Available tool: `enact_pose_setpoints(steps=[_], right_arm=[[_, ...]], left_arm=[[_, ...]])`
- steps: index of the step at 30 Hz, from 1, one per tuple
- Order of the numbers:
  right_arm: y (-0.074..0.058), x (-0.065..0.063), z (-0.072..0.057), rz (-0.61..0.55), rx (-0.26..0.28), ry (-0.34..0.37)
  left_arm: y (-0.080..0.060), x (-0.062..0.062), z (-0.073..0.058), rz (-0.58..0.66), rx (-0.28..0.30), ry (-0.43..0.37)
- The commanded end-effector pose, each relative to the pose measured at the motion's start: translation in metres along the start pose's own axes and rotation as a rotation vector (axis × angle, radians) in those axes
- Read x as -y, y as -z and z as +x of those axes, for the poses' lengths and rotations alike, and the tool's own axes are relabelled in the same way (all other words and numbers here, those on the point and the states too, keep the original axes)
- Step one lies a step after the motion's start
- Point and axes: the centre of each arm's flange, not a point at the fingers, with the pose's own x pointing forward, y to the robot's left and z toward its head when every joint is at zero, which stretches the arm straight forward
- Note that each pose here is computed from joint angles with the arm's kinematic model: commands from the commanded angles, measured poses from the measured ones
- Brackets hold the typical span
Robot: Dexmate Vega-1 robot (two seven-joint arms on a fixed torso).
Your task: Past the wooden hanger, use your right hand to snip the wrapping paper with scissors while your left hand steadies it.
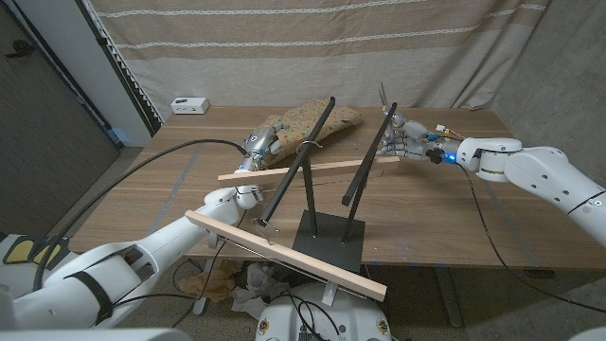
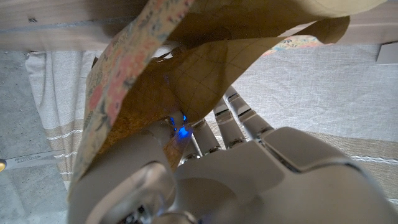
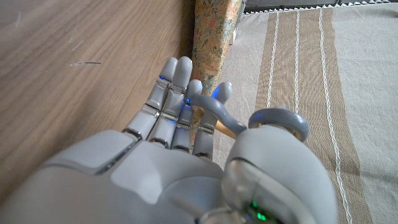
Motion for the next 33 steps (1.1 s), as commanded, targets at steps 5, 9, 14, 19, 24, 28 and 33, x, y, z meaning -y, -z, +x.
enact_pose_setpoints(steps=[5,9,14,19,24,28,33], right_arm=[[0.004,-0.003,0.001,-0.025,-0.031,-0.066],[0.002,-0.005,0.001,-0.044,-0.035,-0.089],[0.002,-0.004,-0.003,-0.071,-0.053,-0.121],[0.000,-0.001,-0.005,-0.078,-0.061,-0.133],[-0.001,0.001,-0.005,-0.114,-0.058,-0.159],[-0.002,0.003,-0.005,-0.134,-0.071,-0.189],[-0.001,0.003,-0.005,-0.137,-0.084,-0.213]], left_arm=[[-0.007,-0.011,0.017,-0.015,0.024,-0.091],[-0.012,-0.009,0.021,-0.019,0.052,-0.090],[-0.012,-0.014,0.020,-0.013,0.081,-0.091],[-0.011,-0.015,0.015,-0.002,0.091,-0.081],[-0.012,-0.012,0.011,0.009,0.095,-0.072],[-0.012,-0.012,0.010,0.020,0.099,-0.067],[-0.010,-0.011,0.009,0.018,0.087,-0.069]])
